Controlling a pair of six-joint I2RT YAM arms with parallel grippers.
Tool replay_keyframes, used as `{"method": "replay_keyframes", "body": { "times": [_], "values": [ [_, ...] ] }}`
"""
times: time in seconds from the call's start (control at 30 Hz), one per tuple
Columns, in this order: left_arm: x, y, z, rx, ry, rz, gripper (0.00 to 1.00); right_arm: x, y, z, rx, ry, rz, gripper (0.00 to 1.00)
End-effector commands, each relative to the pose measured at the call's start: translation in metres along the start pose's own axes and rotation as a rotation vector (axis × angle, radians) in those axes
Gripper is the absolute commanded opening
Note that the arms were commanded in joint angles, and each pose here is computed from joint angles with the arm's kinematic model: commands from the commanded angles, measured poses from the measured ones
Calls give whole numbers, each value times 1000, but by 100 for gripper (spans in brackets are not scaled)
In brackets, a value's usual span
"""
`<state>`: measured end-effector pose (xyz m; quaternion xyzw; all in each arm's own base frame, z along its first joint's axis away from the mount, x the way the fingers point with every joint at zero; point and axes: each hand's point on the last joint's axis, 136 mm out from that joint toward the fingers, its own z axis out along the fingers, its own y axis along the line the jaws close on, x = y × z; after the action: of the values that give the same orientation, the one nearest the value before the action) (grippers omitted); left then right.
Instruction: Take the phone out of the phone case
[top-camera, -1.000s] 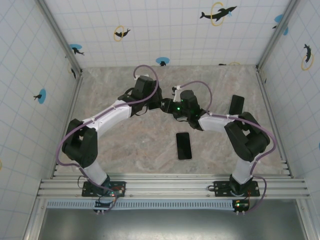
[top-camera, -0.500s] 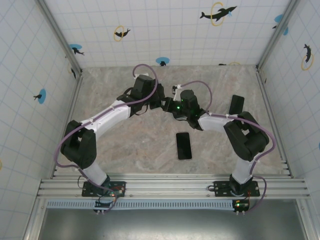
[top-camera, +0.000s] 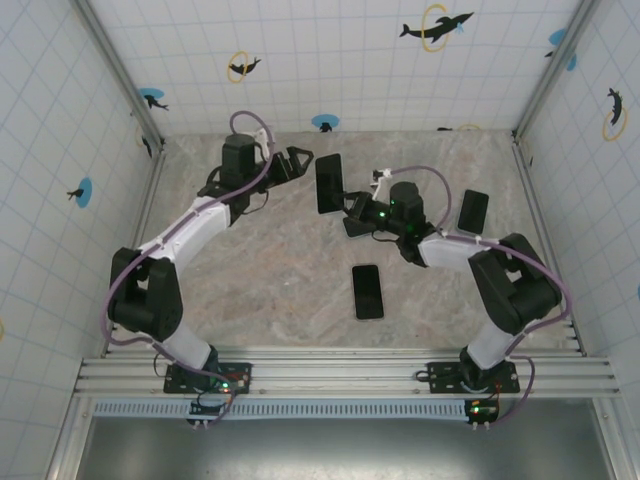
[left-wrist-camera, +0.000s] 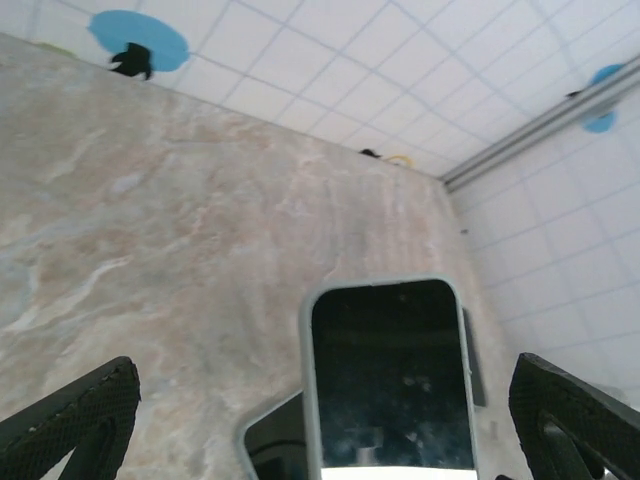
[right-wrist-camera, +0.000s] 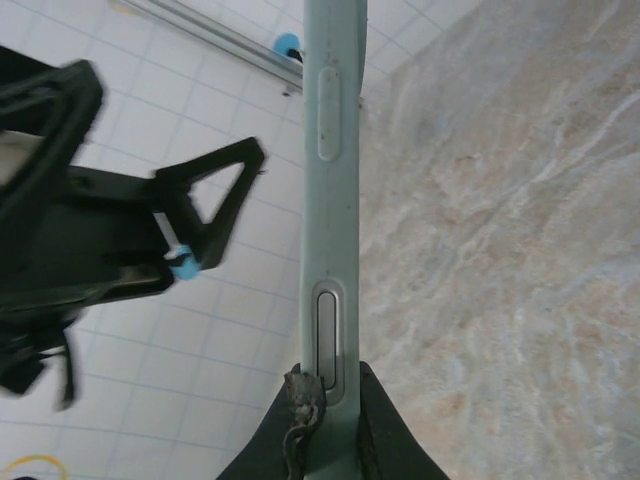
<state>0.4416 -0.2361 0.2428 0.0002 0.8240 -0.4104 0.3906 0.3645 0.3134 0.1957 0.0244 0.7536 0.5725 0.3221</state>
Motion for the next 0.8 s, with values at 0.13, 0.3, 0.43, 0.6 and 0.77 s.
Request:
{"method": "replay_keyframes", "body": {
  "times": [0.13, 0.3, 0.43, 0.6, 0.77],
  "values": [
    [0, -43, 13, 313, 84, -69, 91, -26, 68, -30, -257, -69, 12, 0],
    [0, -54, 14, 389, 123, -108, 83, -28, 80, -30, -311, -55, 43, 0],
    [-1, -62, 13, 434, 137, -124, 74, -27, 87, -25, -350, -19, 69, 0],
    [-4, -70, 13, 476, 156, -144, 62, -22, 88, -22, -363, 18, 100, 0],
    [-2, -77, 8, 500, 169, -157, 54, -20, 77, -21, -343, 24, 141, 0]
  ]
}}
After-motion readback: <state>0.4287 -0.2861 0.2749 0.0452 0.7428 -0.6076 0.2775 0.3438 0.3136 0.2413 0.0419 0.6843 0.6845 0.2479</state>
